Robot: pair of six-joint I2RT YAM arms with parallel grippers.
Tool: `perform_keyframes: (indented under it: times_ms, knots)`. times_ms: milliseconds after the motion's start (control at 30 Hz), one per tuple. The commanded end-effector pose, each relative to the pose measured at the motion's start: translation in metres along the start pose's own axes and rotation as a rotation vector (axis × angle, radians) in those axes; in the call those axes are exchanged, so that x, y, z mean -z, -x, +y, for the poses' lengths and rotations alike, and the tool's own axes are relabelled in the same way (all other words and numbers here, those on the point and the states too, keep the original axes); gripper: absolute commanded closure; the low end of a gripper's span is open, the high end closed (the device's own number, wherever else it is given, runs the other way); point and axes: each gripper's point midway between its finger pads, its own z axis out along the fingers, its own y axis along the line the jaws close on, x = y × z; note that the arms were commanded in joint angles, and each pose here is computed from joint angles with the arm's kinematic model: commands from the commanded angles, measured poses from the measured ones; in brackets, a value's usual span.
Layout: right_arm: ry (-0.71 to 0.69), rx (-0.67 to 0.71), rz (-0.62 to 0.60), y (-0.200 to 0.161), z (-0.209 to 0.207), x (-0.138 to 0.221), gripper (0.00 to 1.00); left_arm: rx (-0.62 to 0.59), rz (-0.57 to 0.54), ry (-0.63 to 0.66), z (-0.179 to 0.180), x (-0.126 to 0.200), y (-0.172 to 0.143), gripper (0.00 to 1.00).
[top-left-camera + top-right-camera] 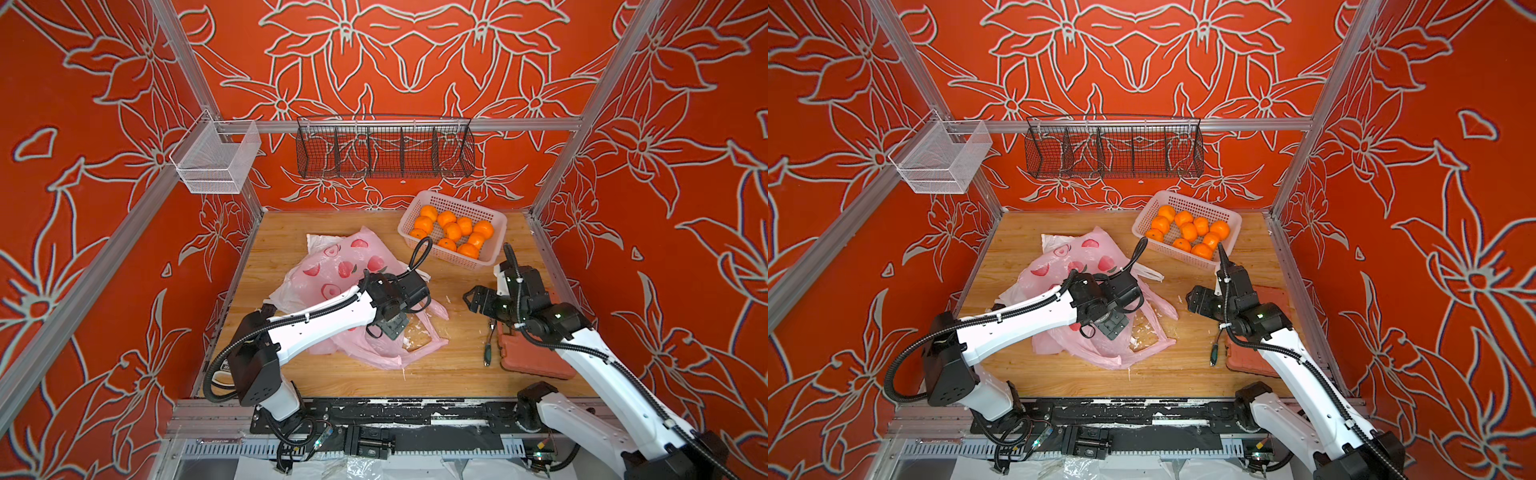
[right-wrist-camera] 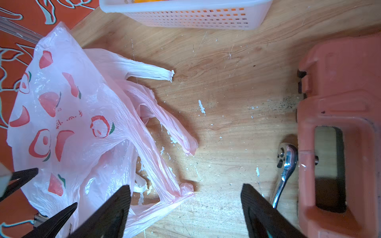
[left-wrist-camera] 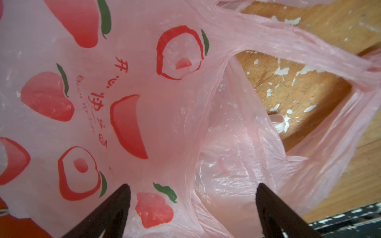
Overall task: Place the oranges into plastic bags & tie knots
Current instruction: Open the plastic bag from the plastic bag.
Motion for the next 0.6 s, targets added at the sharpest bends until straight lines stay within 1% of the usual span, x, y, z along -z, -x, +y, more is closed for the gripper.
perform_keyframes:
  times_ms: [0,33,67,200,300,367,433,467,567]
  knots:
    - [0.002,-0.002,-0.016,-0.005,-0.006,0.004,0.14,-0.133,0.036,0.087,0.009,-0.018,-0.003,0.08]
    - [-0.001,-0.01,-0.027,-0.007,-0.01,0.006,0.14,-0.149,0.054,0.135,0.015,-0.022,-0.005,0.07]
    - [0.001,-0.015,-0.04,-0.009,-0.012,0.008,0.14,-0.164,0.067,0.178,0.02,-0.027,-0.005,0.02]
    - [-0.025,-0.015,-0.062,-0.013,-0.021,0.015,0.14,-0.174,0.074,0.262,0.029,-0.036,0.004,0.04]
    - [-0.022,0.002,-0.045,-0.013,-0.018,0.017,0.15,-0.178,0.115,0.285,0.029,-0.044,0.008,0.04]
    - [-0.019,0.006,-0.051,-0.011,-0.017,0.02,0.15,-0.203,0.142,0.324,0.03,-0.054,0.009,0.03]
    - [-0.017,0.007,-0.061,-0.009,-0.016,0.024,0.16,-0.216,0.159,0.366,0.034,-0.058,0.009,0.0]
    - [-0.018,0.008,-0.062,-0.009,-0.016,0.025,0.16,-0.219,0.161,0.372,0.035,-0.059,0.009,0.02]
    - [-0.022,0.007,-0.073,-0.008,-0.016,0.028,0.17,-0.211,0.148,0.36,0.033,-0.058,0.01,0.13]
